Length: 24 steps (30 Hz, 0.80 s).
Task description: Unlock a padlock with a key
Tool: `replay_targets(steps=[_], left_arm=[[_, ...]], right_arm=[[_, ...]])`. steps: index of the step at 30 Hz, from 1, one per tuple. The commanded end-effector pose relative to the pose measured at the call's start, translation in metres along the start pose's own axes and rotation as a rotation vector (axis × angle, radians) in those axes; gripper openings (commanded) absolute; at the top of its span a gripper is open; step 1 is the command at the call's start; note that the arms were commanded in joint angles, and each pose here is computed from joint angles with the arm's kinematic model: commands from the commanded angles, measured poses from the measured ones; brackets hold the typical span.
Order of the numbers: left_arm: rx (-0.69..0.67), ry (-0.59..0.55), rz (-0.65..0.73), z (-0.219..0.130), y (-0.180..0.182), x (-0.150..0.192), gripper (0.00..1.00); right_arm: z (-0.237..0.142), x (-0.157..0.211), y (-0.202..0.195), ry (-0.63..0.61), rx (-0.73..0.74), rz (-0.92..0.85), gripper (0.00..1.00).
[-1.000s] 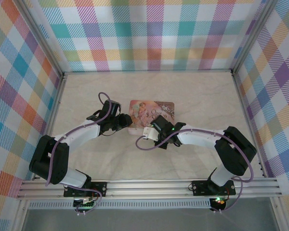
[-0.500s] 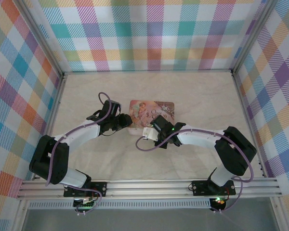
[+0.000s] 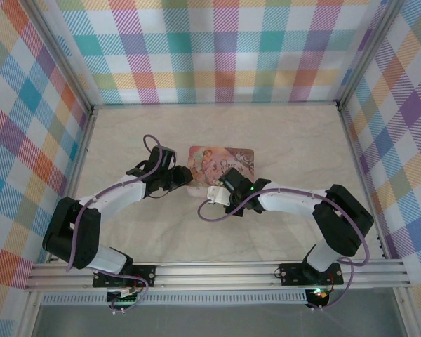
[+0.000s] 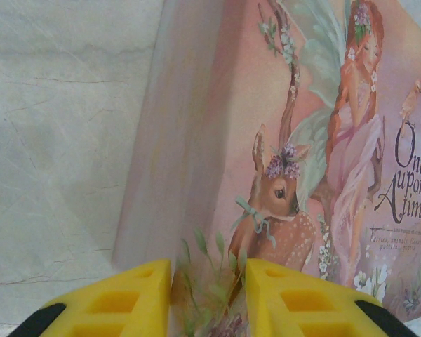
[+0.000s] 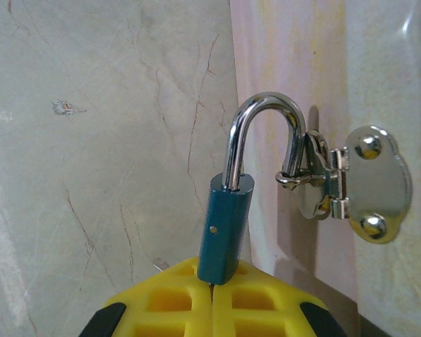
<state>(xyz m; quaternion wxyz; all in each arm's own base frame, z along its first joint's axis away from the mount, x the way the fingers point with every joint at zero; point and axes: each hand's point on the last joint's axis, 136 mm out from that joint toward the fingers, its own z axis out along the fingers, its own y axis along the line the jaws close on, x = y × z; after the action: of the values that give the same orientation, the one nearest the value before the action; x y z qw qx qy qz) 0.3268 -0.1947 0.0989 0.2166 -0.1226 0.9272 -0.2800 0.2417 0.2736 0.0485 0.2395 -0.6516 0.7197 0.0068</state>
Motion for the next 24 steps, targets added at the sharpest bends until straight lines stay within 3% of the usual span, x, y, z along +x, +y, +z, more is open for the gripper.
replay_targets(steps=[1,24], left_arm=[[0.017,0.0,0.012,-0.004,-0.006,-0.006,0.32],[0.009,-0.007,0.02,-0.003,-0.005,-0.009,0.32]], right_arm=[[-0.007,-0.023,-0.007,-0.08,0.023,-0.033,0.01],[-0.005,-0.017,-0.002,-0.082,0.057,-0.108,0.01]])
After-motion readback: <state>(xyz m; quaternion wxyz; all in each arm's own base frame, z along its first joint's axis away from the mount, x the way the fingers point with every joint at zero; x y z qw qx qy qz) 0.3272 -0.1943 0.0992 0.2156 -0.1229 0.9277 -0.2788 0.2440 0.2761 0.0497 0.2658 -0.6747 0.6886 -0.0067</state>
